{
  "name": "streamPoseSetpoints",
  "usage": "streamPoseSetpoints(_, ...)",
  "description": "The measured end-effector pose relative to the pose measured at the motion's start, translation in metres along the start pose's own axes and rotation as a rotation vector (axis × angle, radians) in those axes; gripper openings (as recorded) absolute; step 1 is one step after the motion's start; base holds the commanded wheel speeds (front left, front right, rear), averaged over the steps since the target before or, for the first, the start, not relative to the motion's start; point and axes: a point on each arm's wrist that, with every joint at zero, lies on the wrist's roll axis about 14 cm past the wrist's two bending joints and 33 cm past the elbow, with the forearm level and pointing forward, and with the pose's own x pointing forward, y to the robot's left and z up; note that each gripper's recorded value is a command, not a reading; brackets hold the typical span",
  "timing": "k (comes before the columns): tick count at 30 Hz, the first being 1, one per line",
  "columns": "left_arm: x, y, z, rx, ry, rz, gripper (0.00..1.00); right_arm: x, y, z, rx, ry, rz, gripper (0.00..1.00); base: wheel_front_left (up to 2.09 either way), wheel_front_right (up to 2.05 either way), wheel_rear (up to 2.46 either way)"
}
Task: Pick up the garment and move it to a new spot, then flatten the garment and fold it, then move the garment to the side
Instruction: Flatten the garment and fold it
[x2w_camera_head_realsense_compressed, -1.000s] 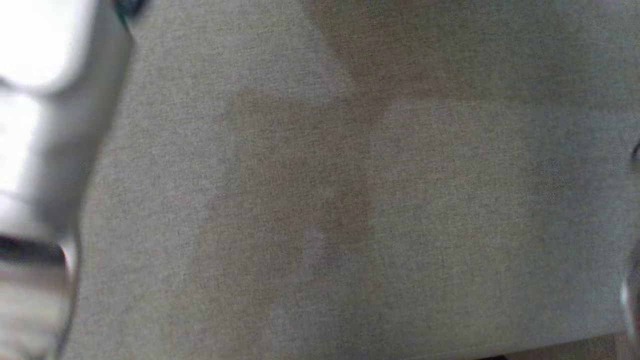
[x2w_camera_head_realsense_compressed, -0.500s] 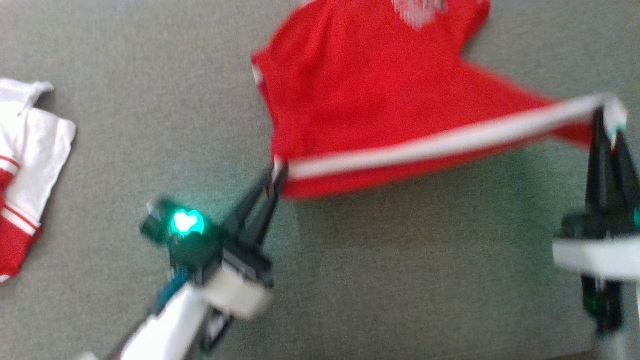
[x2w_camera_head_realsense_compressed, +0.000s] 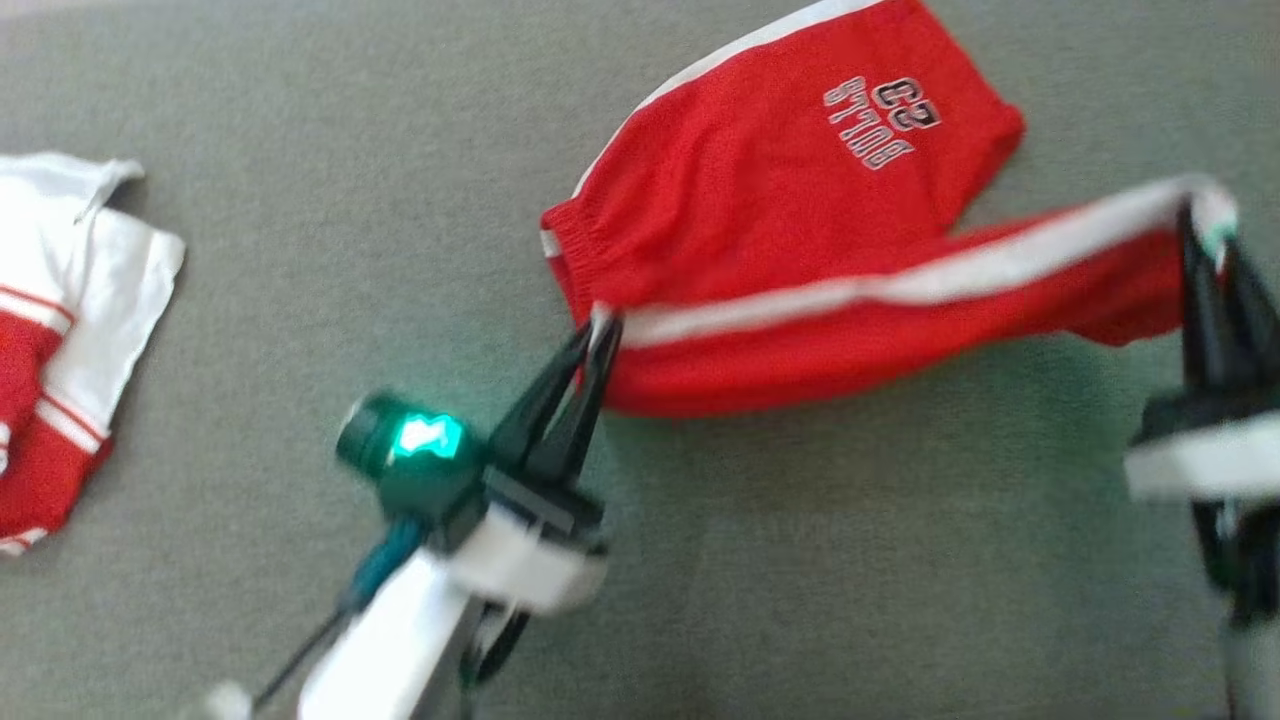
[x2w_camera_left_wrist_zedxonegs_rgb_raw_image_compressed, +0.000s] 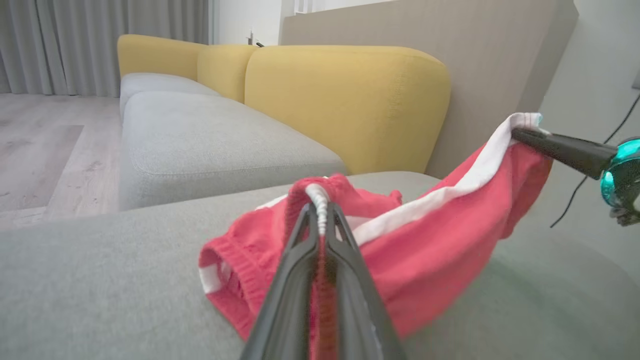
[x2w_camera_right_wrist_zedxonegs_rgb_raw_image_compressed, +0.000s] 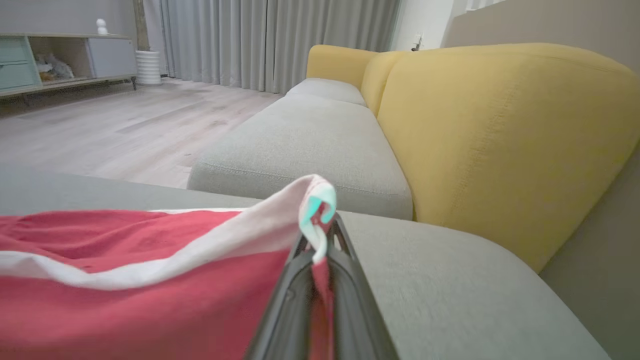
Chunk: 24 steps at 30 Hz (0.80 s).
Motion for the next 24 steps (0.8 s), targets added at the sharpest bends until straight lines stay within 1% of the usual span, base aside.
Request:
streamPoseSetpoints(6, 0.043, 0.032, 0.009, 0.004, -0.017, 0.051, 0.00, 0.070, 0.006, -0.015, -0.044, 0.066, 0.066, 0.00, 0.00, 0.00, 0.00)
streamPoseSetpoints(11, 0.061, 0.067, -0.005, 0.004, 0.032, 0.115, 0.00, 0.117, 0.017, -0.034, -0.019, 0.120, 0.106, 0.00, 0.00, 0.00, 0.00)
streamPoseSetpoints(15, 0.068, 0.091, -0.016, 0.018, 0.074, 0.164, 0.00, 0.148, 0.028, -0.043, -0.013, 0.132, 0.134, 0.00, 0.00, 0.00, 0.00)
streamPoseSetpoints(16, 0.068, 0.091, -0.016, 0.018, 0.074, 0.164, 0.00, 0.148, 0.028, -0.043, -0.013, 0.132, 0.134, 0.00, 0.00, 0.00, 0.00)
streamPoseSetpoints(19, 0.071, 0.104, -0.022, 0.020, 0.094, 0.188, 0.00, 0.165, 0.037, -0.050, -0.006, 0.142, 0.153, 0.00, 0.00, 0.00, 0.00)
streamPoseSetpoints(20, 0.072, 0.107, -0.024, 0.017, 0.097, 0.194, 0.00, 0.170, 0.040, -0.053, -0.009, 0.152, 0.160, 0.02, 0.00, 0.00, 0.00)
streamPoseSetpoints(21, 0.072, 0.109, -0.027, 0.013, 0.106, 0.201, 0.00, 0.174, 0.043, -0.057, -0.013, 0.160, 0.170, 0.12, 0.00, 0.00, 0.00)
streamPoseSetpoints(22, 0.072, 0.112, -0.030, 0.009, 0.116, 0.208, 0.00, 0.177, 0.047, -0.061, -0.016, 0.174, 0.180, 0.26, 0.00, 0.00, 0.00)
streamPoseSetpoints(23, 0.071, 0.114, -0.033, 0.002, 0.126, 0.212, 0.15, 0.179, 0.051, -0.067, -0.021, 0.192, 0.188, 0.70, 0.00, 0.00, 0.00)
streamPoseSetpoints(24, 0.071, 0.115, -0.035, -0.010, 0.128, 0.214, 0.66, 0.181, 0.053, -0.071, -0.023, 0.199, 0.194, 1.00, 0.00, 0.00, 0.00)
